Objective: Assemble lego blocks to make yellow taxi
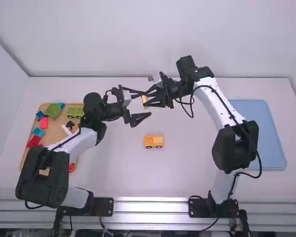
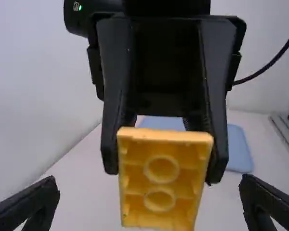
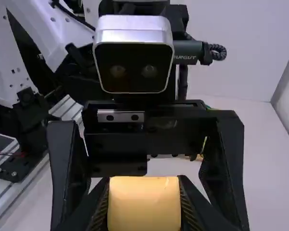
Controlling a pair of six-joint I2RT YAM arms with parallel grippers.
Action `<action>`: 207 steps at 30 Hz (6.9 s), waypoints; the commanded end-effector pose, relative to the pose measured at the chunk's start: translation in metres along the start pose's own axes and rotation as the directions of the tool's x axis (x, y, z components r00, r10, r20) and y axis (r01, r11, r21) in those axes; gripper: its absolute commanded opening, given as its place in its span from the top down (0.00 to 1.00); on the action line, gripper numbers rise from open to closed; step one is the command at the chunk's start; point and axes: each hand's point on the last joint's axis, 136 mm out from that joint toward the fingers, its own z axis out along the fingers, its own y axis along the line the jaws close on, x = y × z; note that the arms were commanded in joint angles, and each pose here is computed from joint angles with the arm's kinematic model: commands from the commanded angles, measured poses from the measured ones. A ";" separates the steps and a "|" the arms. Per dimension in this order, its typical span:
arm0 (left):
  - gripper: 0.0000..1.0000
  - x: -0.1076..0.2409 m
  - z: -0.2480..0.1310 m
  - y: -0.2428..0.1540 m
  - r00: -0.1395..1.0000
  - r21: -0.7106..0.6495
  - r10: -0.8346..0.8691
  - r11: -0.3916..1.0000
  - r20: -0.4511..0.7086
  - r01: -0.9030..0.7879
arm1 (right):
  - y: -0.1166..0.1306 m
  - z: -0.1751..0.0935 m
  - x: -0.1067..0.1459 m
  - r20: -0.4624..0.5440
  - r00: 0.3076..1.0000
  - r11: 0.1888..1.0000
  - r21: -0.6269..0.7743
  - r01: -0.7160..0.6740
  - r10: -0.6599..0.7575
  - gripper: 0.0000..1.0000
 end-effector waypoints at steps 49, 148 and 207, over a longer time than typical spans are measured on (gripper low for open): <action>0.01 -0.025 -0.188 0.051 0.985 -0.956 -0.097 0.271 -0.140 -0.109 | -0.037 0.025 0.174 -0.527 0.496 0.667 0.730 -0.151 0.690 0.80; 0.01 0.024 -0.206 0.026 0.964 -0.956 -0.217 0.281 -0.152 -0.087 | -0.082 0.026 0.080 -0.522 0.661 0.727 0.685 -0.052 0.539 0.02; 0.01 0.241 -0.088 -0.016 0.887 0.146 0.049 0.989 -0.458 0.020 | 0.077 -0.030 0.152 -0.287 0.951 0.939 0.345 -0.006 0.112 0.02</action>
